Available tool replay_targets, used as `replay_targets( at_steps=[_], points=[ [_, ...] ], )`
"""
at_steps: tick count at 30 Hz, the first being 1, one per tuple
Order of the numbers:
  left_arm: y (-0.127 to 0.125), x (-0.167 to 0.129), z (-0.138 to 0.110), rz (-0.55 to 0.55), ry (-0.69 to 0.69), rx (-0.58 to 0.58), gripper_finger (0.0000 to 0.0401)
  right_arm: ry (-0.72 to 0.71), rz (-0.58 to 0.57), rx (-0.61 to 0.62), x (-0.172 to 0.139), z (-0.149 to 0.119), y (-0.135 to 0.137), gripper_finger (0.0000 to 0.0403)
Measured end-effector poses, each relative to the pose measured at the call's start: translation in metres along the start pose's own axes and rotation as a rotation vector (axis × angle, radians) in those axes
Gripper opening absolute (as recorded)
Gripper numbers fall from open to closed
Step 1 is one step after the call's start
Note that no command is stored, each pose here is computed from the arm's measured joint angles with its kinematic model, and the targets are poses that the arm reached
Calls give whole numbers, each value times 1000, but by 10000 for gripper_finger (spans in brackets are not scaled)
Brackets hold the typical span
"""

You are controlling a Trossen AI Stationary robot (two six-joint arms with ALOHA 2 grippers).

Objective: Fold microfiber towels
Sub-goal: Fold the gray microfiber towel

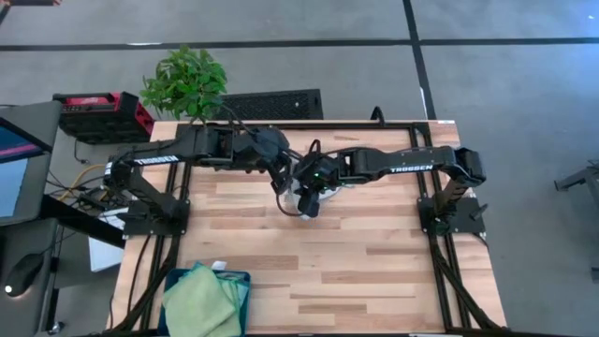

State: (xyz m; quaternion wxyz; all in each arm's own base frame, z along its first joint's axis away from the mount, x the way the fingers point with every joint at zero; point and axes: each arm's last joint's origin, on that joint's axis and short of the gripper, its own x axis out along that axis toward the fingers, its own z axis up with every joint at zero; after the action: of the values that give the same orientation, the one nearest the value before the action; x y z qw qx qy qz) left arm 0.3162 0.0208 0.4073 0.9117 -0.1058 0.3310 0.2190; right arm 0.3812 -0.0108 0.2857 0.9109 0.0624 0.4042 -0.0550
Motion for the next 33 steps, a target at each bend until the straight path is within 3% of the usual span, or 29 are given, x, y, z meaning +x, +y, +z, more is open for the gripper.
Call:
replay_targets(
  at_steps=[17, 24, 33],
  points=[
    [4, -21, 10, 19, -1, -18, 0, 2, -6, 135, 3, -1, 5, 93],
    [5, -21, 9, 24, 7, -18, 0, 11, 11, 131, 2, -3, 13, 26],
    [12, -23, -7, 104, 156, -20, 0, 96, -2, 108, -41, -13, 13, 6]
  ],
)
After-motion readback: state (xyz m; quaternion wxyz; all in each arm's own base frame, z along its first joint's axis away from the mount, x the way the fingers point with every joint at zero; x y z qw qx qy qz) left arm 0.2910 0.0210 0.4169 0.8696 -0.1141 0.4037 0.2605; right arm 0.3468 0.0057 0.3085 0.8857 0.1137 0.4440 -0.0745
